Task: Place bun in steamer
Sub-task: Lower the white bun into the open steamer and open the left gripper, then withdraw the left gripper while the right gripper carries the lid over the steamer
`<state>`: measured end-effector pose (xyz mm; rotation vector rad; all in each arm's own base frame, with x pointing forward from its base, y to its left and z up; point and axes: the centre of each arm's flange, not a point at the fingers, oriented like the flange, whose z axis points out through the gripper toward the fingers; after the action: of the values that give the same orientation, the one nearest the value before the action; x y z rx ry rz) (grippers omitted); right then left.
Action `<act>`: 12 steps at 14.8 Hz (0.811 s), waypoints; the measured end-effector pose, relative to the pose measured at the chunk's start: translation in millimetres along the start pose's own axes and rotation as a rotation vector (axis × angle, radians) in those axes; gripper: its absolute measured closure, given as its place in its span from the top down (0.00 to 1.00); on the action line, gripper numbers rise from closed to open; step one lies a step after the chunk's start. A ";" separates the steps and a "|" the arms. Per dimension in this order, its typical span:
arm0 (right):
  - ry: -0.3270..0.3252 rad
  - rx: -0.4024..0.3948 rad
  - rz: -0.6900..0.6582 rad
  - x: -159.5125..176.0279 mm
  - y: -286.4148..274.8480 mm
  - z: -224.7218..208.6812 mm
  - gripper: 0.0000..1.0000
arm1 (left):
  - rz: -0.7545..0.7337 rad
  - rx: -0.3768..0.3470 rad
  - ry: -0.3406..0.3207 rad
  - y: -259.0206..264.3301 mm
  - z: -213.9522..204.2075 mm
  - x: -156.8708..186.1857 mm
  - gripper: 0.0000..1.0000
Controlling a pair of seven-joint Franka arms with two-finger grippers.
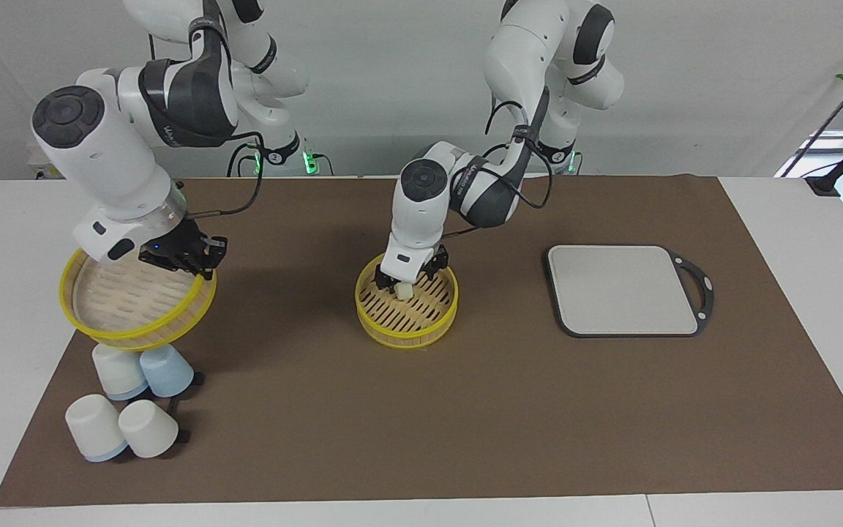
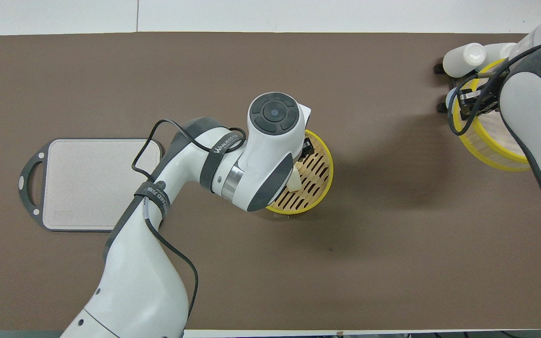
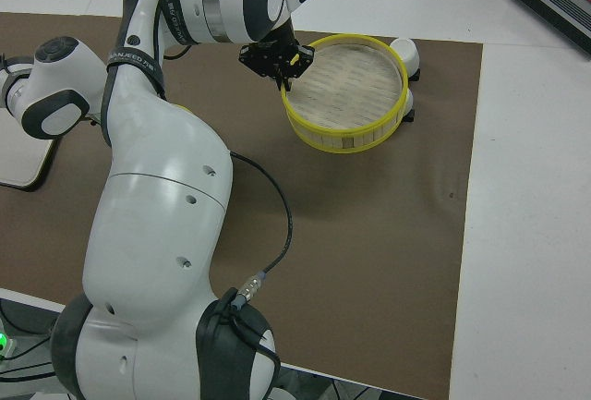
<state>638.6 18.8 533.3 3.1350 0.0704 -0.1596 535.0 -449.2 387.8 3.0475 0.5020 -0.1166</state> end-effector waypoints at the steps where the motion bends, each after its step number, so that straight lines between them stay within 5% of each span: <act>1: 0.000 0.000 0.000 0.0 0.1 0.0 0.09 | -0.029 0.001 0.016 -15.8 -25.3 14.6 1.00; 6: 0.023 -0.001 0.065 2.2 -26.4 -2.2 0.09 | -0.044 0.016 -0.022 -140.3 -137.4 77.3 1.00; 12: 0.112 0.017 0.176 -11.9 -201.3 20.1 0.09 | 0.120 -0.017 -0.071 -314.3 -184.5 139.6 1.00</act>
<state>615.7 219.4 514.7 3.1434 -0.2066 0.0157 577.8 -95.9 548.1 3.0340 0.3127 -0.2135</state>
